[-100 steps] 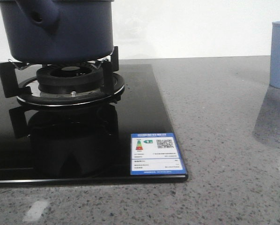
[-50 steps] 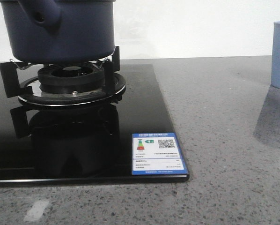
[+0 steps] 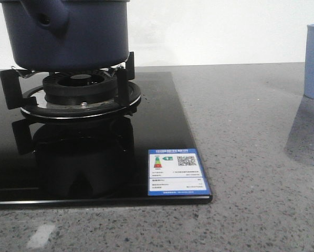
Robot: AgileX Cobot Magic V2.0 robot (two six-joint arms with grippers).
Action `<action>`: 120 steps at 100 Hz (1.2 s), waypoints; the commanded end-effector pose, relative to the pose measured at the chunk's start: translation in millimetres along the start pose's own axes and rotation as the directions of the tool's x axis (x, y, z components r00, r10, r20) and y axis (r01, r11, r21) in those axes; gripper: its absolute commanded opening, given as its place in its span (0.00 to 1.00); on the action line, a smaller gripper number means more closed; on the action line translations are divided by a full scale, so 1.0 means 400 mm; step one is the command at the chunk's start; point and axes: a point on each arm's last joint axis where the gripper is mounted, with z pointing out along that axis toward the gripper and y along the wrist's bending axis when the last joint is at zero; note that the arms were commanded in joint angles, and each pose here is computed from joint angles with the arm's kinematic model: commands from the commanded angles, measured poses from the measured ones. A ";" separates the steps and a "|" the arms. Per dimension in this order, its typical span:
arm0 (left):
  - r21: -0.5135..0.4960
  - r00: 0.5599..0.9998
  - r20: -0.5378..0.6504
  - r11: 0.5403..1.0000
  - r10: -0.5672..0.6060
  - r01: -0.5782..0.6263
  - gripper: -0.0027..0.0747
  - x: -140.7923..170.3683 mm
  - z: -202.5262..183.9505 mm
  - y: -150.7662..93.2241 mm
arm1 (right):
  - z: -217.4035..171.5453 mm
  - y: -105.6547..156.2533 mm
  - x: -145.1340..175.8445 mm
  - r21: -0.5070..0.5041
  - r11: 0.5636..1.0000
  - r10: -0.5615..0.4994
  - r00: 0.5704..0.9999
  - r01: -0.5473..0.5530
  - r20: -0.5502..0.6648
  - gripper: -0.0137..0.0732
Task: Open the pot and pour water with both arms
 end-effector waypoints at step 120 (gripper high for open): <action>-0.004 0.997 0.081 1.000 -0.019 0.020 0.01 -0.009 -0.005 0.001 | -0.187 0.016 0.165 0.258 0.966 0.020 0.999 -0.007 -0.050 0.09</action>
